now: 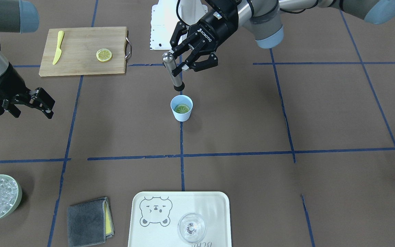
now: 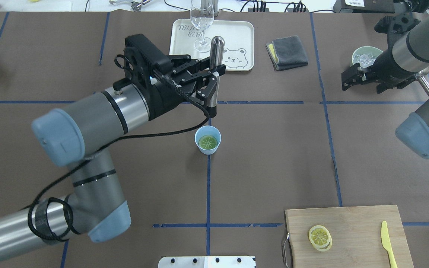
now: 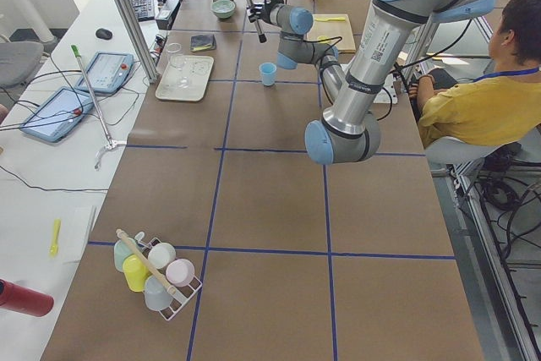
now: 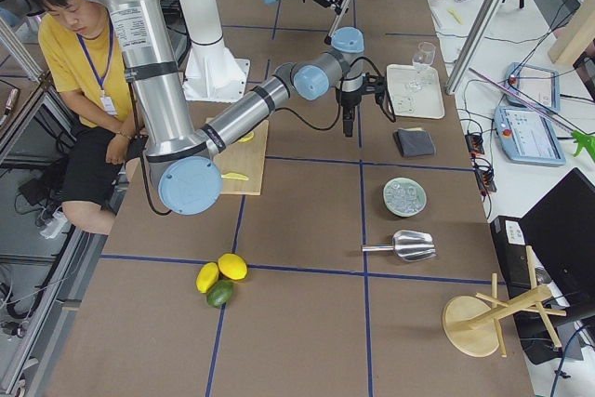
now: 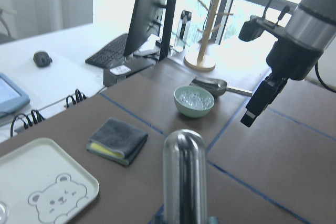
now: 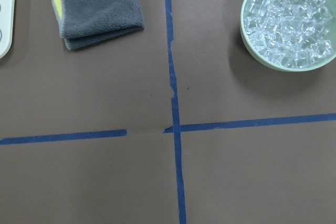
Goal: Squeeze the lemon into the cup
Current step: 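Carry the rod into the cup with the left gripper while right moves off, then press the rod down into the lemon in the cup with the left gripper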
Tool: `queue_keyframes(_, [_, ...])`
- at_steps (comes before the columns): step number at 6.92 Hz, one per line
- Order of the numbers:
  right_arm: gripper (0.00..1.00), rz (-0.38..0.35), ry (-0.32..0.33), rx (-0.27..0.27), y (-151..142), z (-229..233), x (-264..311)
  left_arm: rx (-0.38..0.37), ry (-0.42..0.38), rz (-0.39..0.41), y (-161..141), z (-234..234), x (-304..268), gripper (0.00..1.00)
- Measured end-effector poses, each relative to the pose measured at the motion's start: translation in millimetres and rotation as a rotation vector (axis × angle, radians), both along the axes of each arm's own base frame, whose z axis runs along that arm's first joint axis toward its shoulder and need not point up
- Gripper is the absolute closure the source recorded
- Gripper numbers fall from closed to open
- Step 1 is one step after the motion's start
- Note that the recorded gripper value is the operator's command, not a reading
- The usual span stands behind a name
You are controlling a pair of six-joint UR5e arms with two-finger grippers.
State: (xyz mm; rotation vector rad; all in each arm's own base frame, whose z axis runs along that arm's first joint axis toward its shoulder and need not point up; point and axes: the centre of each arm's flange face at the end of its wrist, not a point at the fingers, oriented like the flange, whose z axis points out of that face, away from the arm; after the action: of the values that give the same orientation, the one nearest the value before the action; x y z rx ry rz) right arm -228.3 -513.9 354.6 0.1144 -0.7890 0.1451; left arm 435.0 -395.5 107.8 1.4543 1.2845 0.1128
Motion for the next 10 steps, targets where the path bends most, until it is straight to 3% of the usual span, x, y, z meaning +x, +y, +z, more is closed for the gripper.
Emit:
queue_keyframes(1, [0.0,0.003,0.001,0.003,-2,0,3,-0.001,0.014,-0.062,11,10,17,1.0])
queue_keyframes(4, [0.0,0.006,-0.003,0.011,-4,-4,4,-0.006,0.033,-0.118,7,72,61,1.0])
queue_keyframes(10, [0.0,0.006,-0.005,0.015,-4,-7,4,-0.017,0.009,-0.07,33,101,90,1.0])
